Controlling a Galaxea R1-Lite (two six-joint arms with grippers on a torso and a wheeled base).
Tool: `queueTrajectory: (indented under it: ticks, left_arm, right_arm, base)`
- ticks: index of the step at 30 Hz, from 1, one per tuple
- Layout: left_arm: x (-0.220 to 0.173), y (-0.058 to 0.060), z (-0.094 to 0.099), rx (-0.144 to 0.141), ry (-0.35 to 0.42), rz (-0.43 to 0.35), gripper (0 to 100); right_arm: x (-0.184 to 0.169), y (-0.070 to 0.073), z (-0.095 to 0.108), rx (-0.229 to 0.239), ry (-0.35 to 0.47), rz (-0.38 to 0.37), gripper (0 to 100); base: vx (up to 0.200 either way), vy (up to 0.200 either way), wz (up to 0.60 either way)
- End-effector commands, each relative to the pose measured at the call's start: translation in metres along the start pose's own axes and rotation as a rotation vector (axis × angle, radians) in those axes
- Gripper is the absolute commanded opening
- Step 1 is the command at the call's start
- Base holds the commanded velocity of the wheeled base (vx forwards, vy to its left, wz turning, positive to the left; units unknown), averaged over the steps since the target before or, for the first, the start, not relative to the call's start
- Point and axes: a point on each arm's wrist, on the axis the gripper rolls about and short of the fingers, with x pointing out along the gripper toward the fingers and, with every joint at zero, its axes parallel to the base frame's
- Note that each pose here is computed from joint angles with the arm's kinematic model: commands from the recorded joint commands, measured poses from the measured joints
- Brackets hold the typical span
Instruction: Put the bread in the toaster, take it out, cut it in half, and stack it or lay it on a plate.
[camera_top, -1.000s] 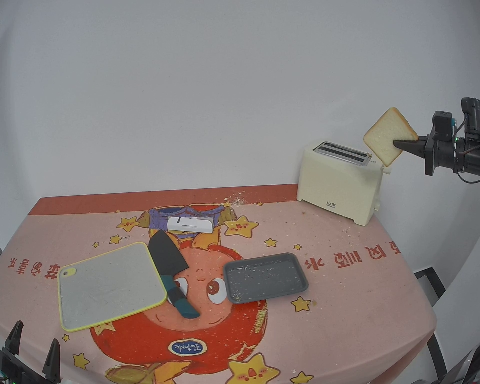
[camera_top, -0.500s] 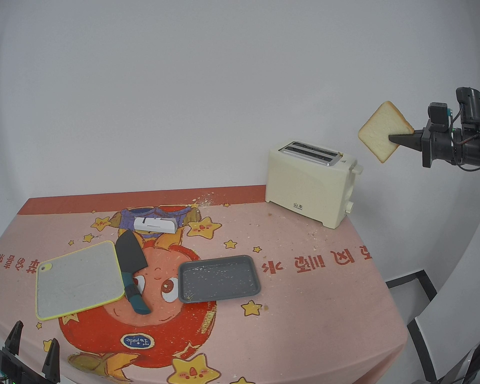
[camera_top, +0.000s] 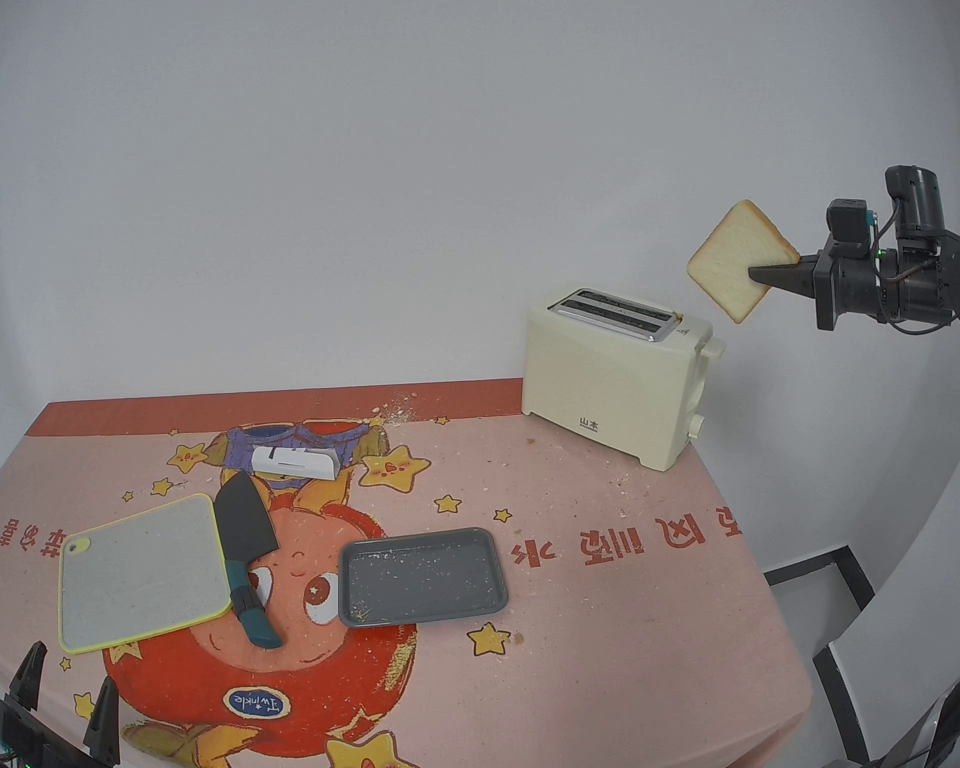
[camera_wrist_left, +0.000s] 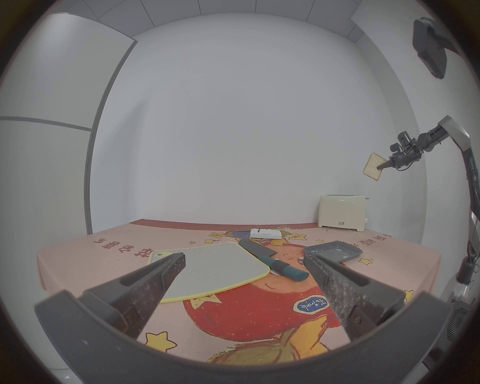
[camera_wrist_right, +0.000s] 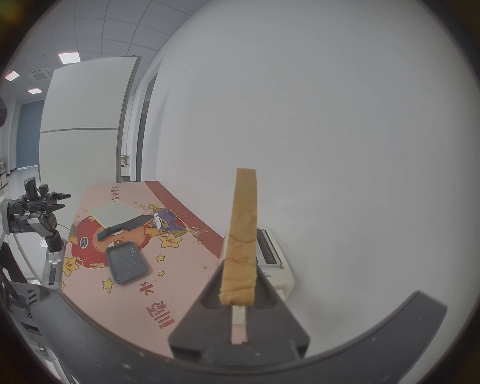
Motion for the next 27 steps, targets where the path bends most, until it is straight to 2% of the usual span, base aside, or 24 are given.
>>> queueTrajectory:
  ticks: [1, 3, 13, 20, 27]
  left_arm:
    - [0.001, 0.000, -0.005, -0.002, 0.014, 0.003, 100]
    - [0.001, 0.000, -0.005, 0.000, 0.014, 0.003, 100]
    - [0.001, 0.000, -0.005, 0.001, 0.014, 0.002, 100]
    - [0.001, 0.000, -0.005, 0.001, 0.014, 0.003, 100]
    - [0.001, 0.000, -0.005, 0.001, 0.014, 0.002, 100]
  right_arm:
    - [0.014, -0.003, -0.005, 0.008, 0.015, 0.017, 0]
    - [0.018, -0.003, -0.005, 0.006, 0.014, 0.021, 0]
    - [0.028, -0.003, -0.005, 0.006, 0.017, 0.026, 0]
    - [0.039, -0.010, -0.006, 0.004, 0.016, 0.022, 0]
    - [0.066, -0.011, -0.008, -0.003, 0.013, 0.055, 0]
  base:
    - [0.200, 0.000, 0.00]
    - [0.200, 0.000, 0.00]
    - [0.000, 0.000, 0.00]
    - [0.000, 0.000, 0.00]
    - [0.000, 0.000, 0.00]
